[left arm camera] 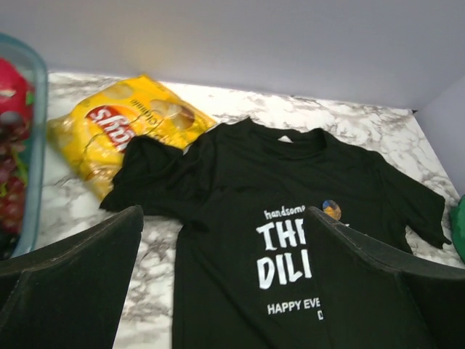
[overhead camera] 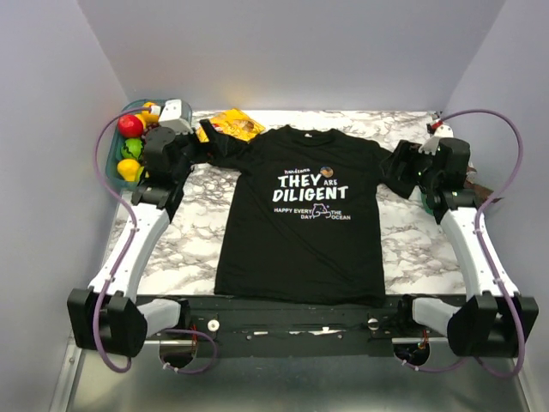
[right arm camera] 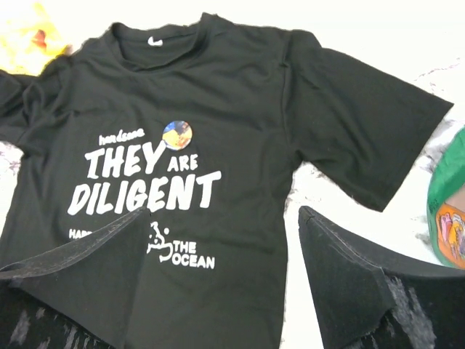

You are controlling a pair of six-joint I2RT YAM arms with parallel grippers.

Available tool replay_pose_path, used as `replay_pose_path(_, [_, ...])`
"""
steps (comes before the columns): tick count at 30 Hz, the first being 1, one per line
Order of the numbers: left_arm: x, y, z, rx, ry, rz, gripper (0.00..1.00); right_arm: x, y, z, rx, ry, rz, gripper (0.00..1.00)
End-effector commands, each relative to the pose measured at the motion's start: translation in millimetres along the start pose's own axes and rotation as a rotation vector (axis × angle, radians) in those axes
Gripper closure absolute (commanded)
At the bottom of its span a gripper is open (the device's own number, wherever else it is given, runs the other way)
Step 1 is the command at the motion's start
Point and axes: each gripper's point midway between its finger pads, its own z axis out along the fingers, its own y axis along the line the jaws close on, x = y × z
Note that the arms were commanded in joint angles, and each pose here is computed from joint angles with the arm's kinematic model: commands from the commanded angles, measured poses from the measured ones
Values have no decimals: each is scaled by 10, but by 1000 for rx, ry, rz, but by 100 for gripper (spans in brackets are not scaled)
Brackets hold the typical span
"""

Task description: Pin the brooch onto the clothing

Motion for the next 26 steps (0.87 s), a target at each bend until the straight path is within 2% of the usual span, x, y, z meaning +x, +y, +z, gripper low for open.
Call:
replay_pose_path(1, [292, 97, -461, -28, 133, -22, 1, -10, -2, -211, 11, -106, -28, 11])
replay_pose_path(5, [405, -22, -833, 39, 173, 18, 1, 102, 6, -367, 7, -138, -23, 11])
replay_pose_path(7, [462, 5, -931, 21, 189, 19, 1, 162, 8, -446, 9, -151, -21, 11])
replay_pose_path(11, [464, 51, -1088, -4, 156, 47, 1, 215, 26, -547, 2, -174, -18, 10])
replay_pose_path(22, [250, 150, -1170, -62, -4, 68, 1, 218, 61, -594, -14, -183, -20, 10])
replay_pose_path(26, [276, 186, -1155, -71, -14, 71, 1, 233, 48, -589, -9, -180, -21, 10])
